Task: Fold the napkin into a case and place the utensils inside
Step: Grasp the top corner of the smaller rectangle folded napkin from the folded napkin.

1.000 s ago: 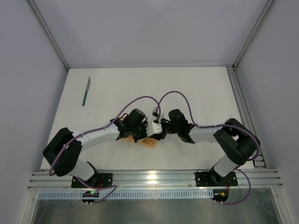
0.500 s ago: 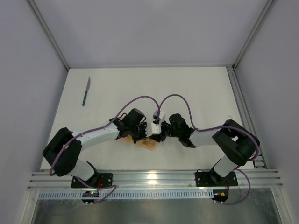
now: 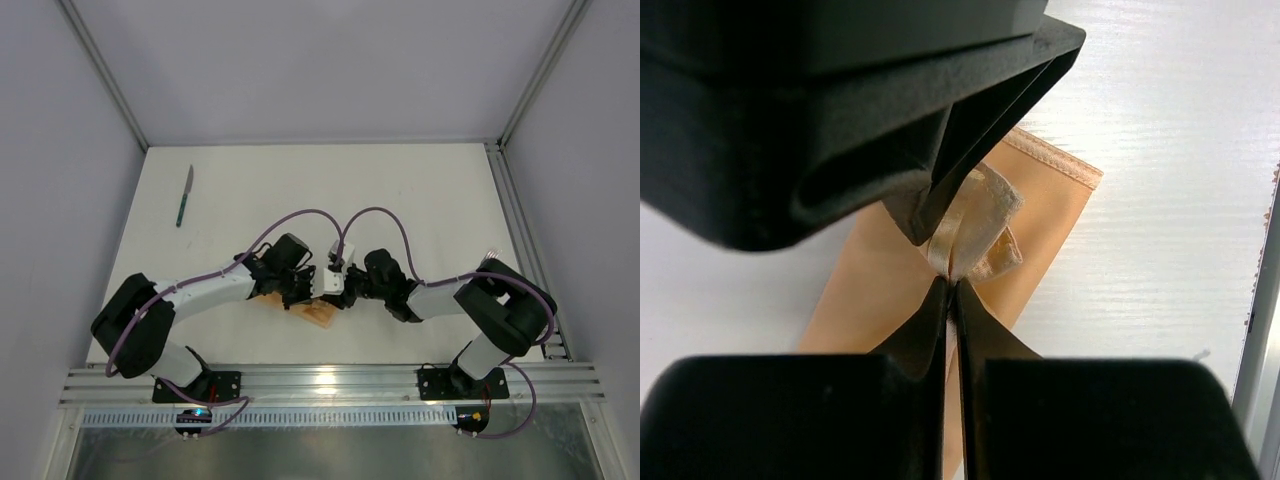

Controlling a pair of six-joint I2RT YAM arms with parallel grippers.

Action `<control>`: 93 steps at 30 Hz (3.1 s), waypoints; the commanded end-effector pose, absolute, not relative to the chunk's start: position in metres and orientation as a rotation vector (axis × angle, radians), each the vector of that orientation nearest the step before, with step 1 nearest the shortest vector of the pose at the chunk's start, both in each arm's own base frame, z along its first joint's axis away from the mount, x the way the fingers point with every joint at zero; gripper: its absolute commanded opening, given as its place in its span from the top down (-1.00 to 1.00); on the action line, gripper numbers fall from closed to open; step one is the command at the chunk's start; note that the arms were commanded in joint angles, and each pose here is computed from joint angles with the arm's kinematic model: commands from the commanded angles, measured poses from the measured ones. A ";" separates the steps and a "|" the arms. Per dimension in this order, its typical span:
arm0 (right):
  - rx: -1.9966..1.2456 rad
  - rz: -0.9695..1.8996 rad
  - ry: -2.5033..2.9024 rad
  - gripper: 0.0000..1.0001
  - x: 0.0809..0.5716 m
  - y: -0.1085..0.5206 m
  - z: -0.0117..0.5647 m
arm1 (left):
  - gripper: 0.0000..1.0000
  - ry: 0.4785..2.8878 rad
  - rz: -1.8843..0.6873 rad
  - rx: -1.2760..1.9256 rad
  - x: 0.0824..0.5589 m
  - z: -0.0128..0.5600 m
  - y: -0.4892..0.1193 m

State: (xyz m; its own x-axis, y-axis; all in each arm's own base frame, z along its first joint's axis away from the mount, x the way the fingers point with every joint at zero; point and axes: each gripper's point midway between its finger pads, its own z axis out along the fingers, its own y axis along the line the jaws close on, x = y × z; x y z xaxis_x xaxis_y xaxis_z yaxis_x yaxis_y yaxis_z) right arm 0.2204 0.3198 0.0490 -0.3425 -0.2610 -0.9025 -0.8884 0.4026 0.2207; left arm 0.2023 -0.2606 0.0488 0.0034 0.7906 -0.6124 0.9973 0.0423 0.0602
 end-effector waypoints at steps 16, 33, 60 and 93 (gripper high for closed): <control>-1.188 1.022 1.670 0.15 0.160 0.332 0.058 | 1.00 1.905 -0.452 1.566 0.246 0.065 -0.253; -1.157 1.030 1.665 0.10 0.156 0.332 0.059 | 1.00 1.902 -0.505 1.592 0.234 0.066 -0.248; -1.041 1.016 1.588 0.08 0.174 0.303 0.105 | 1.00 1.872 -0.564 1.661 0.218 0.060 -0.238; -1.023 1.125 1.797 0.10 0.214 0.353 0.047 | 1.00 1.791 -0.550 1.662 0.224 0.064 -0.243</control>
